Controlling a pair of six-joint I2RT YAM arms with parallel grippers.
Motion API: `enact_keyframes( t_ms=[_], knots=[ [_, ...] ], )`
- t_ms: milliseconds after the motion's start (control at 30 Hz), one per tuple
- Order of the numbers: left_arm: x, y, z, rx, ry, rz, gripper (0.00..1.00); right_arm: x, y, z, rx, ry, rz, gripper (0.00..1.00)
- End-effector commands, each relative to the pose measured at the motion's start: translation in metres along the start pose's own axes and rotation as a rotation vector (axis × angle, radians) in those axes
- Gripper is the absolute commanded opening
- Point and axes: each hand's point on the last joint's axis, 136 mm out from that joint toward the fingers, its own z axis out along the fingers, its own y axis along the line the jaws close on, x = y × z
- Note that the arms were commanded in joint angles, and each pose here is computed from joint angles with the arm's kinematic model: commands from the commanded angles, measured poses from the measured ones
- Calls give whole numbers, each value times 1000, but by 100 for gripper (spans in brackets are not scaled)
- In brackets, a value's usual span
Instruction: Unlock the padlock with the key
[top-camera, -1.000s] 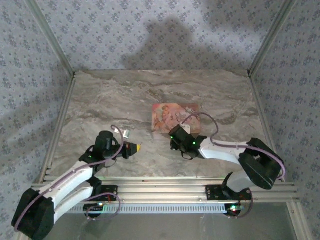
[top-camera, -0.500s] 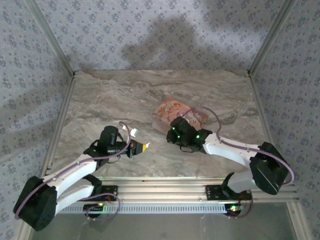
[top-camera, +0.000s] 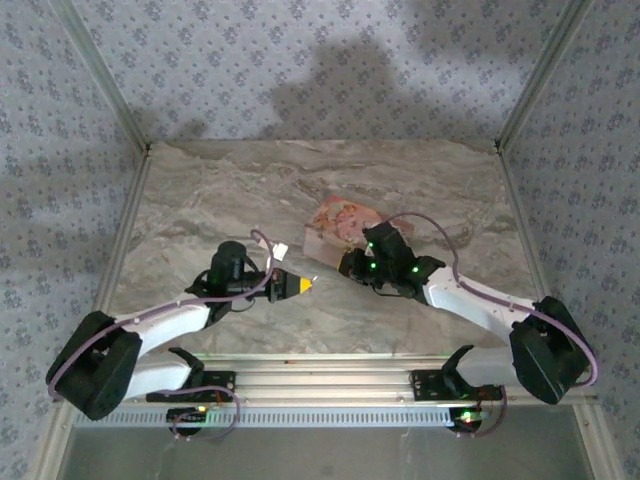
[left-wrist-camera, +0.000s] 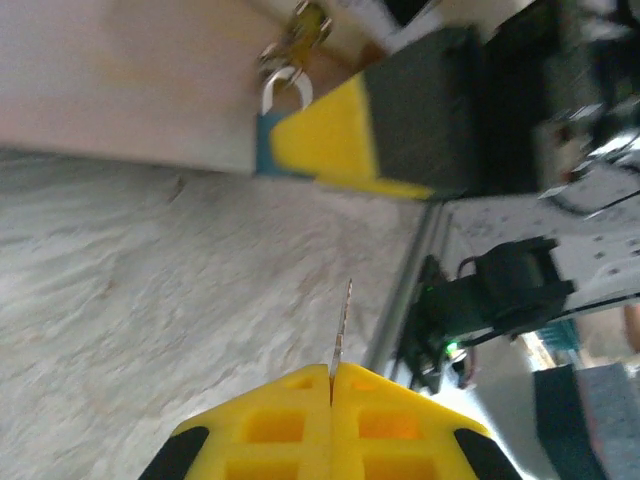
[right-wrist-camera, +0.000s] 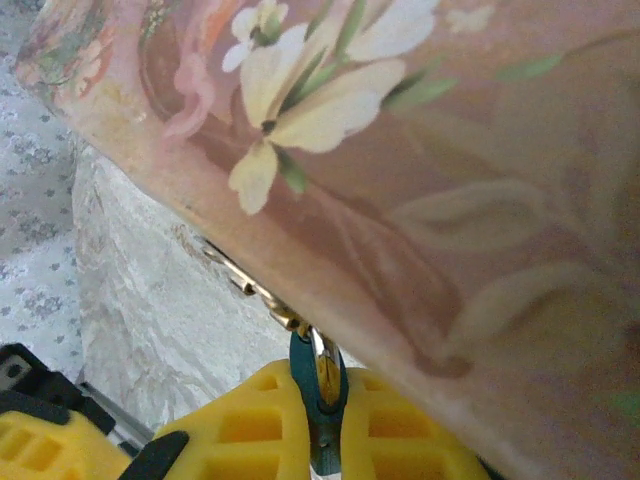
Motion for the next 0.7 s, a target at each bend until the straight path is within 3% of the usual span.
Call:
enact_keyframes(
  t_ms=[0,300,667],
  knots=[
    [-20,-28,4,114,-8,-24,0,-7,27,-5,-142,-32,-2,0],
    [-31,-24,12,155,-50,-230,0,-14,35,-5,-259,-95,45,0],
    [-34,-24,14,160,-33,-313,0,-29,61,-20,-396,-160,55,0]
  ],
)
